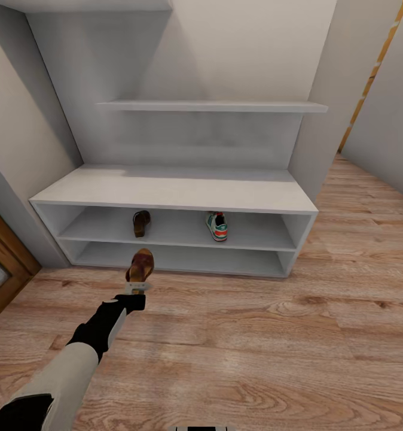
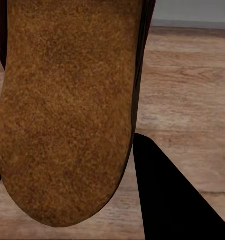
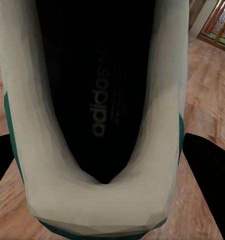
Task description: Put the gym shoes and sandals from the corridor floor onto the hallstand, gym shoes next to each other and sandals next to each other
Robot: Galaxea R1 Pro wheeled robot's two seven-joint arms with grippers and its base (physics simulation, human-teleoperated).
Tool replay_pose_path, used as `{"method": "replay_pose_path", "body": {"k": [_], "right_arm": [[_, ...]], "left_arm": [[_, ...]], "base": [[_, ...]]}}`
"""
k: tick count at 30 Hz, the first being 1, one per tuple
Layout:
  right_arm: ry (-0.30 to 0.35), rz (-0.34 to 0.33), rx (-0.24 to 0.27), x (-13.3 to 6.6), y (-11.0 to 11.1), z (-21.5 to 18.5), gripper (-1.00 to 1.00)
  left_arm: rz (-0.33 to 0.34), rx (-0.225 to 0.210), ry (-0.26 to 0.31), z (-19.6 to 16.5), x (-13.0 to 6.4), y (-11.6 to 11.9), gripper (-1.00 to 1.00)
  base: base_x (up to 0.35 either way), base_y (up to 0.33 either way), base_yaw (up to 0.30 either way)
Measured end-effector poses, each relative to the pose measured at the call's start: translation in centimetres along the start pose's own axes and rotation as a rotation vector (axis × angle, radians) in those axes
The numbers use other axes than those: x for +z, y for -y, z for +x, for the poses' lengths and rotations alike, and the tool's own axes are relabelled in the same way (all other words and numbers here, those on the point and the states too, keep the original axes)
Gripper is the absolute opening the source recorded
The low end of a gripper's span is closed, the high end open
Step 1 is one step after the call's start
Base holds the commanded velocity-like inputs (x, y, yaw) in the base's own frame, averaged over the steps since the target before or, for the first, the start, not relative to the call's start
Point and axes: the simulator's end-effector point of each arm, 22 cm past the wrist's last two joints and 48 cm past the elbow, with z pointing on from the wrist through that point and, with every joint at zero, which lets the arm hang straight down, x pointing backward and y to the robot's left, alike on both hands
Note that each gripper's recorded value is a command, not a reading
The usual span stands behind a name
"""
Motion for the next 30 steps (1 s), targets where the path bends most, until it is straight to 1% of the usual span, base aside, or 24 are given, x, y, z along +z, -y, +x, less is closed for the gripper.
{"method": "replay_pose_path", "body": {"k": [12,21,27,30], "right_arm": [[-0.001,0.002,-0.007,0.02,0.11,0.08,-1.00],[-0.001,0.002,-0.008,0.03,0.09,0.09,-1.00],[-0.001,0.002,-0.008,0.03,0.07,0.08,-1.00],[-0.002,0.002,-0.007,0.01,0.09,0.15,-1.00]], "left_arm": [[-0.004,0.003,-0.013,0.85,0.25,-0.28,-1.00],[-0.009,0.003,-0.012,0.79,0.27,-0.62,-1.00],[-0.015,0.002,-0.007,0.40,0.23,-0.87,-1.00],[-0.018,0.002,-0.005,0.27,0.26,-0.97,-1.00]], "base": [[0.273,0.000,-0.099],[0.057,0.000,-0.006],[0.251,0.000,0.000],[0.047,0.000,0.000]]}}
